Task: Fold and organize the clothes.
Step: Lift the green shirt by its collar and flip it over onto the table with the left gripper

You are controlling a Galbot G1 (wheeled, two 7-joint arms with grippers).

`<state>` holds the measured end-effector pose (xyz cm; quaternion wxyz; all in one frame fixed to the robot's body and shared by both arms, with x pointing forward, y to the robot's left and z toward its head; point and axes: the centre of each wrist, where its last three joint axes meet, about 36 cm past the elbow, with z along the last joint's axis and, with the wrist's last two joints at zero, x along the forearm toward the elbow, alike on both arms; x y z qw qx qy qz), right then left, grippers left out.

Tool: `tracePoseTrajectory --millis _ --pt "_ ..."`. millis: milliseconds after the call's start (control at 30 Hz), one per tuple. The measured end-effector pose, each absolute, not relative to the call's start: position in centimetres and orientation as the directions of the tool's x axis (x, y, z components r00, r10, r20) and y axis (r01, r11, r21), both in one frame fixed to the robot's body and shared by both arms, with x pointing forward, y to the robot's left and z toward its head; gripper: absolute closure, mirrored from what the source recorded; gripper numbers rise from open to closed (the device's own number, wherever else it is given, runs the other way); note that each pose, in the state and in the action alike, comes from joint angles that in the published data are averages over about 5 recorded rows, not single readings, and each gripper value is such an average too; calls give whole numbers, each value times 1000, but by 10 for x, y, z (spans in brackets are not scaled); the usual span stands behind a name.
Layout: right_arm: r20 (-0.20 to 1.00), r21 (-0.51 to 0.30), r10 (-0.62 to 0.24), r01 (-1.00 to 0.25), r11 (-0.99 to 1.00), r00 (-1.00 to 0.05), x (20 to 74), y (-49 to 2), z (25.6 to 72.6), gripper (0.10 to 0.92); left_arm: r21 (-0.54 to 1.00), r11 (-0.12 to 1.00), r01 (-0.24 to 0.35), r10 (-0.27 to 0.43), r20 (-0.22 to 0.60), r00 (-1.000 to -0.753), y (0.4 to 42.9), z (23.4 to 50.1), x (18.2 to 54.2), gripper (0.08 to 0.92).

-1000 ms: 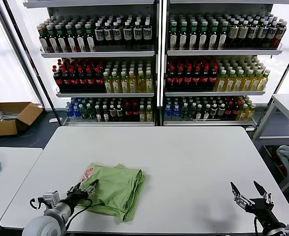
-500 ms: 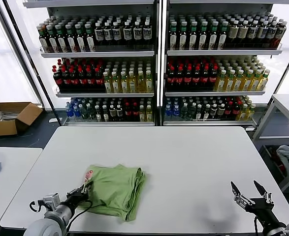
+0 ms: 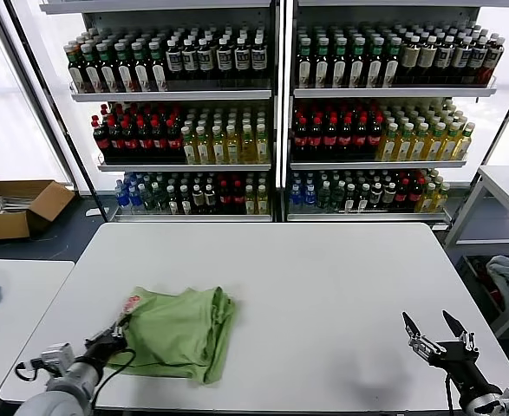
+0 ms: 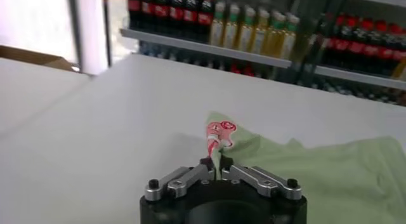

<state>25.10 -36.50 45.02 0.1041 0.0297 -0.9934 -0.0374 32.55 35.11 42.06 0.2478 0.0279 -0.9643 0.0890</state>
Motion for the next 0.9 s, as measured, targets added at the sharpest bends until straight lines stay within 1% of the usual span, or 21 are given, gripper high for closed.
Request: tracePoseTrajectory --millis 167,333,433,533,633,733,833,900 --pt "204 92 -74 -57 994 -976 253 -363 448 200 -114 977 -181 -107 470 -876 396 435 317 890" --pt "199 97 -79 -60 993 -977 255 -363 448 200 -54 965 -255 -204 451 -869 444 456 310 890" --pt "198 99 -78 -59 993 -977 255 -364 449 200 -8 956 -293 -260 435 -862 469 472 307 890" --pt "196 102 -78 -59 993 -977 255 -364 448 200 29 948 -317 -300 414 -859 485 489 305 890" --pt "196 102 -80 -61 993 -977 255 -363 449 200 44 946 -321 -313 384 -869 485 506 306 890" --pt "196 97 -81 -62 993 -977 255 -364 451 200 50 951 -304 -302 346 -888 466 522 310 890" --pt "197 90 -79 -62 994 -977 253 -364 454 200 36 964 -262 -260 325 -910 432 529 314 890" --pt "198 84 -78 -62 995 -977 252 -365 457 200 15 974 -225 -218 329 -919 403 527 315 890"
